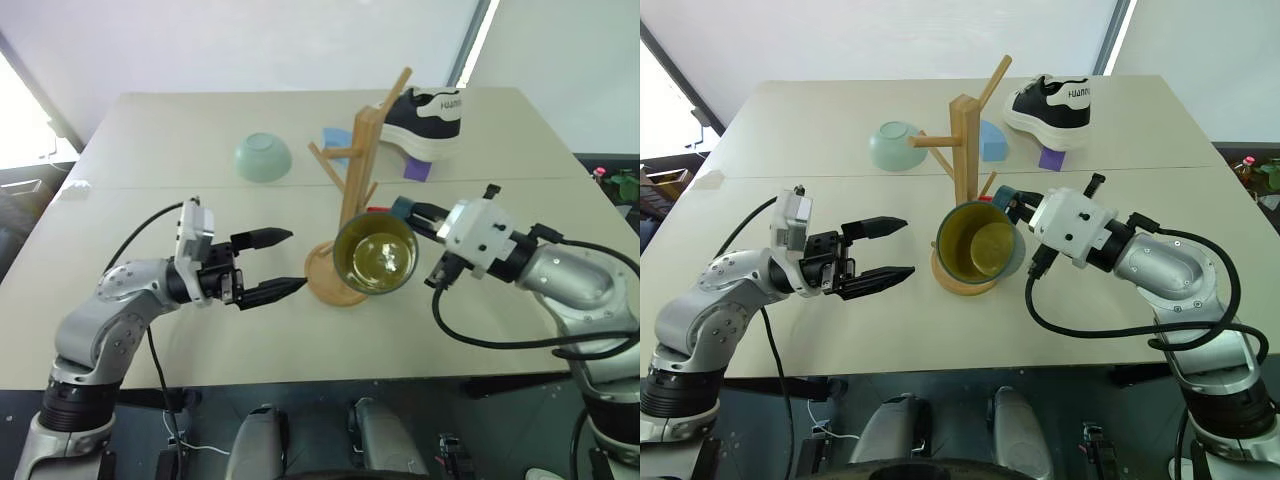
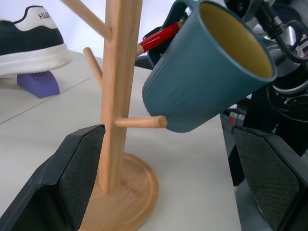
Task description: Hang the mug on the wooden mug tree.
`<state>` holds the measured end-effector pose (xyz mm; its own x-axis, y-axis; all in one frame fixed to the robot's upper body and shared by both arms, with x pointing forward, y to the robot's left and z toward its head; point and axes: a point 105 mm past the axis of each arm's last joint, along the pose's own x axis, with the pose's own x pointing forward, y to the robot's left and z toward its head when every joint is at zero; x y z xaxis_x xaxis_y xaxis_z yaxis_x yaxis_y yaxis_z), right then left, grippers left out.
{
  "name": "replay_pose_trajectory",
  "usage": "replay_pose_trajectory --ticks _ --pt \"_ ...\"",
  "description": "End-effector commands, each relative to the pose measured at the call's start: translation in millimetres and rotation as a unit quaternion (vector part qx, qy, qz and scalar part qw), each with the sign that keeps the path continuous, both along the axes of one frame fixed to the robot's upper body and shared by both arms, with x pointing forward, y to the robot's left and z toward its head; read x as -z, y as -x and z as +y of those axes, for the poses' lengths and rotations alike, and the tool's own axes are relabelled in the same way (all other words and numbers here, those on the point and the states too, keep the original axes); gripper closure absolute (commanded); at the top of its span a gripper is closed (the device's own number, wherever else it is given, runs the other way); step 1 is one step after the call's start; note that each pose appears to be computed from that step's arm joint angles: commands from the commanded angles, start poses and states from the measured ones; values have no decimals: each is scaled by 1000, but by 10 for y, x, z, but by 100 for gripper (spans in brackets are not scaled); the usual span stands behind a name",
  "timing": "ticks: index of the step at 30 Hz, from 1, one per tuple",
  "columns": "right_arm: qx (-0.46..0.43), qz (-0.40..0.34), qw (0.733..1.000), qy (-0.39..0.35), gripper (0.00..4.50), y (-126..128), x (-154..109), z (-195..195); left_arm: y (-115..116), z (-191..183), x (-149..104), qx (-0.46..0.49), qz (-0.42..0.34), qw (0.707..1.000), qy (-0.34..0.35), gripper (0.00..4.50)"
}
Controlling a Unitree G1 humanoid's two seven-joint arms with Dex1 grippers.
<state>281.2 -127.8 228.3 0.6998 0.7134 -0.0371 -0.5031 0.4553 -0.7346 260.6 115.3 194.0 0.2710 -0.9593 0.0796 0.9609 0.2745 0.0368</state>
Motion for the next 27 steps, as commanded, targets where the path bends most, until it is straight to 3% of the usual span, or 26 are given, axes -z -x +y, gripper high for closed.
replay_pose_trajectory --ticks 1,5,8,13,18,21,24,27 --pt "0 -12 1000 2 444 -17 -60 20 45 -24 -155 5 -30 1000 6 0" --pt "-2 -7 1000 -2 444 -45 -60 47 42 -35 -186 2 -33 999 13 0" --pt "-1 -5 1000 -3 340 -52 -73 46 44 -35 -186 2 -32 999 15 0" --pt "13 -23 1000 16 108 -52 -107 -12 24 -33 -179 -4 -35 999 16 0" --pt "41 -13 999 -2 108 -33 -102 -232 -95 0 -125 -39 -30 999 8 0" --pt "74 6 993 -91 108 -31 -86 -491 -252 101 -45 -102 -22 994 14 0" --pt "110 50 979 -163 108 -41 127 -731 -421 266 86 -179 -5 983 28 0" --pt "138 108 961 -215 108 -33 480 -866 -566 489 395 -270 17 963 9 0"
